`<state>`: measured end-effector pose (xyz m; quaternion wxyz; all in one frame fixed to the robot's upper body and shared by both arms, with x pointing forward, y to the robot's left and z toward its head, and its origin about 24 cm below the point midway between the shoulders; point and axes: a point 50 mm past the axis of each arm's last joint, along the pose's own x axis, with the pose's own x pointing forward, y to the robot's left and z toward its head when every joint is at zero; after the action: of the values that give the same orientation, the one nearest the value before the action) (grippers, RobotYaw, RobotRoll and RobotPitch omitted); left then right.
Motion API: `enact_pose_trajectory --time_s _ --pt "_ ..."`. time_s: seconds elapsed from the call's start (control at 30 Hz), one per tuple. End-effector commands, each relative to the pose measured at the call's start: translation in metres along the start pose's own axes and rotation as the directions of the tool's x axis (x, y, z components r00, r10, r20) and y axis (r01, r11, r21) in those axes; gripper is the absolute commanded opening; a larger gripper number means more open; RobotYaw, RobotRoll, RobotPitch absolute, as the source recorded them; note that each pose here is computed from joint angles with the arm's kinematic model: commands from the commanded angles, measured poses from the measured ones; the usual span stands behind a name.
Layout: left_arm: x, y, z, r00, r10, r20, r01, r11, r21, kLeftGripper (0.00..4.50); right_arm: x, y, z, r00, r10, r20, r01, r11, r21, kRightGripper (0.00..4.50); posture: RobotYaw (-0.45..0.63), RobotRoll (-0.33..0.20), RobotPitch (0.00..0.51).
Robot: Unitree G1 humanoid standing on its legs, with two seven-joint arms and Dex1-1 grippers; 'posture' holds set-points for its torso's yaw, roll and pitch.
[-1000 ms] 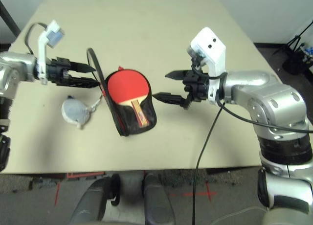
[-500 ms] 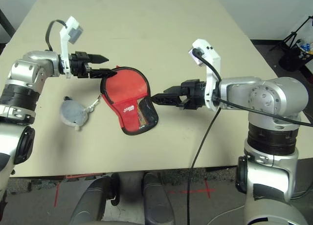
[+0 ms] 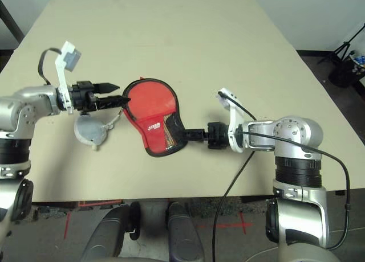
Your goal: Store the ping-pong paddle in its case and zip it.
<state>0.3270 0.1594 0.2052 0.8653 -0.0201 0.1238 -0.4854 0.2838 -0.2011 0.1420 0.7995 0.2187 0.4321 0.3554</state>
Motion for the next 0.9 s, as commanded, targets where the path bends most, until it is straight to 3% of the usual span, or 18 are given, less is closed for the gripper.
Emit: enact_pose_trajectory --time_s 0.03,0.77,0.9 --pt "0.002 -0.005 0.0 1.0 -0.003 0.019 0.003 1.0 -0.016 4.5 0.015 -0.003 -0.01 0.998 0.02 -0.068 -0.016 0.998 0.062 4.48 -0.05 0.0 0.194" --pt "0.012 -0.006 0.003 0.999 -0.008 0.037 0.009 1.0 -0.016 4.5 0.077 0.013 -0.003 0.995 0.091 -0.044 -0.08 0.974 0.21 4.48 -0.04 0.0 0.197" --pt "0.01 -0.005 0.003 0.999 -0.002 0.038 0.003 1.0 -0.017 4.5 0.078 0.014 -0.002 0.995 0.088 -0.045 -0.077 0.976 0.205 3.29 -0.04 0.0 0.196"
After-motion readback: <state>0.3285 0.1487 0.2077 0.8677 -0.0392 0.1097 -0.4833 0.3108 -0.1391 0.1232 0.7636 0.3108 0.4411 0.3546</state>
